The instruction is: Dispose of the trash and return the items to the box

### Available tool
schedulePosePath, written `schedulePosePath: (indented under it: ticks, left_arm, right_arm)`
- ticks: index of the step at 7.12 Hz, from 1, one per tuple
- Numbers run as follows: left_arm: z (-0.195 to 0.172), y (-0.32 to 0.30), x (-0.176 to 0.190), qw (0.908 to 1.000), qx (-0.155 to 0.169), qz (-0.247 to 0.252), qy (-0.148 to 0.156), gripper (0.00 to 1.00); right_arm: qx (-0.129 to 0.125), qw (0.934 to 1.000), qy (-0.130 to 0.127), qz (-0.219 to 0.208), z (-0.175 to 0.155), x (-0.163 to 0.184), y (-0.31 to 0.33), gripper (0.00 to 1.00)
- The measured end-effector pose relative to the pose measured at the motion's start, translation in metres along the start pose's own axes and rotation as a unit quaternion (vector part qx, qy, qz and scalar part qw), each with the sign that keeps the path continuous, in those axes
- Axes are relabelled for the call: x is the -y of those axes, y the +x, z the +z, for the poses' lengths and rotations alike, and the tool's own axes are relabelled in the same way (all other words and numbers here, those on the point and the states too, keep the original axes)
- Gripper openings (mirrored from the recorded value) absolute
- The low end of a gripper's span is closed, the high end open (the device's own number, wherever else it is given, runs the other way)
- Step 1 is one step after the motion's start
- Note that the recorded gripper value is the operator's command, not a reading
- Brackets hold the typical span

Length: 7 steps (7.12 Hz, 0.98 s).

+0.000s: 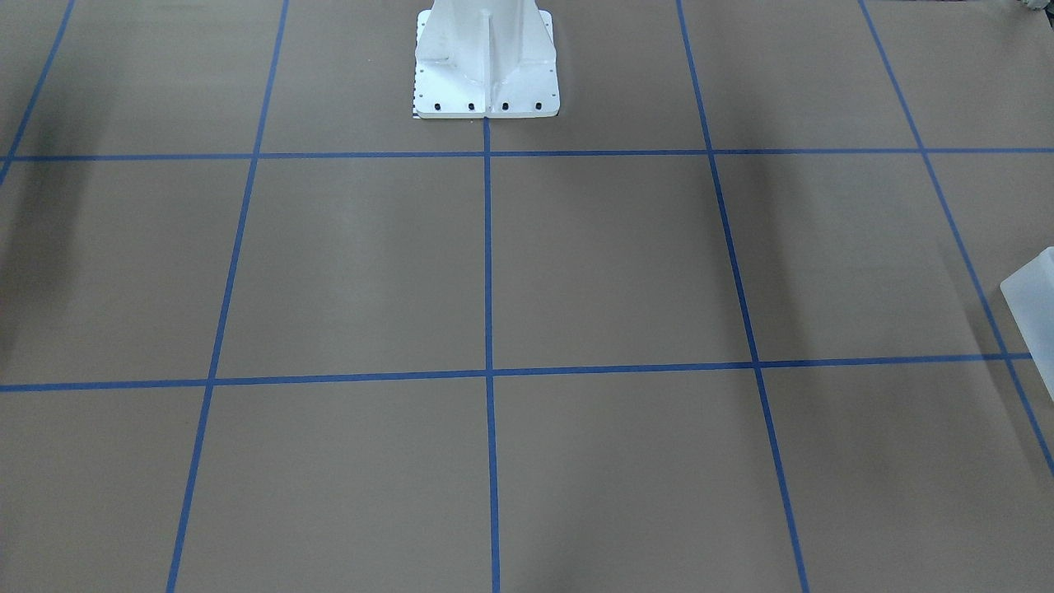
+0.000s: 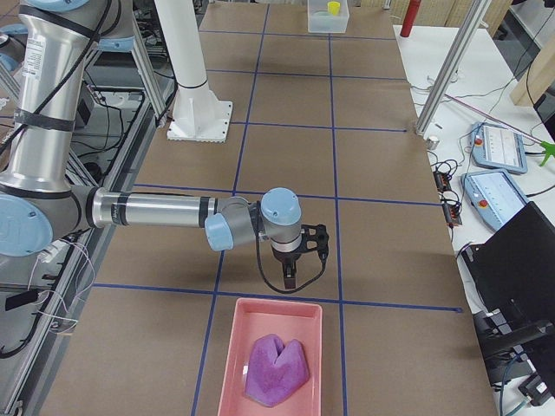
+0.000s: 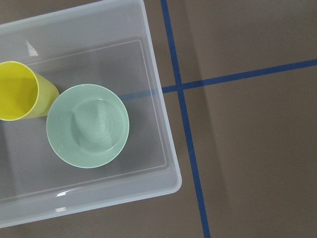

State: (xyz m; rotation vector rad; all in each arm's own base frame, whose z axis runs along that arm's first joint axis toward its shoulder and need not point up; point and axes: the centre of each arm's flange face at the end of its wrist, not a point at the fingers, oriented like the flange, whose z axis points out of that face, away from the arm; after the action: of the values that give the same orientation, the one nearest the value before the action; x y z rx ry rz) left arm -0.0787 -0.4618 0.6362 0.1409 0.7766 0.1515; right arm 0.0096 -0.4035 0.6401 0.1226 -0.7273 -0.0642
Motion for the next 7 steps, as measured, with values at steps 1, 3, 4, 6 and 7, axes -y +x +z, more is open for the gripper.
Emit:
schedulePosePath:
  ticks: [1,3,4,6,7]
  left_arm:
    - [0.001,-0.001,-0.001,1.0,0.001,0.0,0.0,0.99]
    - [0.002,-0.002,-0.003,1.0,0.002,0.0,-0.002,0.99]
    - [0.002,-0.002,-0.004,1.0,0.002,-0.001,-0.002,0.99]
    - [0.003,-0.003,-0.005,1.0,-0.001,-0.004,-0.004,0.99]
    - [0.006,-0.004,-0.01,0.9999,-0.005,-0.007,-0.007,0.99]
  right_arm:
    - [-0.023,0.9995,-0.015,-0.016,0.003,-0.006,0.005,1.0]
    - [-0.068,0.9971,-0.028,-0.017,0.008,-0.011,0.017,1.0]
    - [-0.075,0.9967,-0.029,-0.016,0.01,-0.012,0.02,1.0]
    - [-0.07,0.997,-0.023,-0.025,0.009,-0.007,0.017,1.0]
    - [-0.066,0.9972,-0.017,-0.032,0.004,-0.003,0.011,1.0]
